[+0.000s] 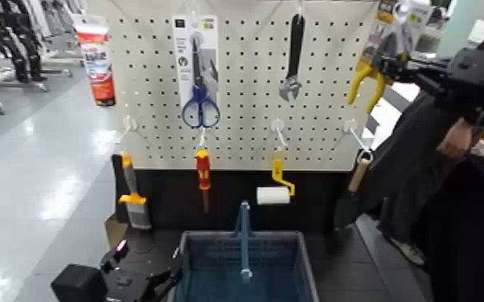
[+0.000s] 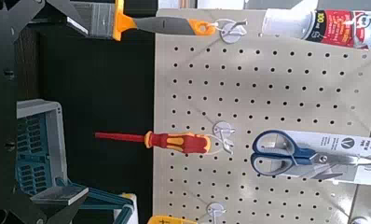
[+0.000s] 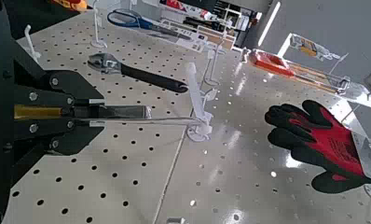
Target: Put the yellow pliers into the crate.
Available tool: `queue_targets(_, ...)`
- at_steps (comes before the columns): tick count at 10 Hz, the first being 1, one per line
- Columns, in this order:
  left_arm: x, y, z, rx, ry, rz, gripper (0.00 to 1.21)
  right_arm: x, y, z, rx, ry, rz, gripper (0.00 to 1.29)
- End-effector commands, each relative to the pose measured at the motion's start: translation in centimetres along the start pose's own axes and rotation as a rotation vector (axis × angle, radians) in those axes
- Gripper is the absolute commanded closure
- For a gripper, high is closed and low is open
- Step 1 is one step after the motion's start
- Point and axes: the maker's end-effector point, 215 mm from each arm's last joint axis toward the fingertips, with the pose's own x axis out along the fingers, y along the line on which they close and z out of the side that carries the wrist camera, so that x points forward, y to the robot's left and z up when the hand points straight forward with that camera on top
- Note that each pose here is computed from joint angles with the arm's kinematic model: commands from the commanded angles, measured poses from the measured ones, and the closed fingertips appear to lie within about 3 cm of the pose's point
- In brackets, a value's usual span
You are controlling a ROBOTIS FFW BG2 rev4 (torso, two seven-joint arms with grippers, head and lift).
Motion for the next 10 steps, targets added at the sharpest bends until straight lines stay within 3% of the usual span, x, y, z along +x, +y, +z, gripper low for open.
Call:
queue_targets(1,0.1,-0.3,-0.2,0.005,0.008,-0.003,0.12,-0.9,1.8,-1.9,0.072,-0.018,-0.015,1.12)
queue_targets(5,0.4,-0.1,-0.2,0.019,0.015,0.007,0.12,-2.5,5.0,-6.8,0.227,-0.014,-0.040,1.12)
queue_targets(10,0.5,0.0,-0.2,0.026,0.018,0.015,0.12,-2.5,11.4,-14.1,0.441,0.023,-0.024,1.12)
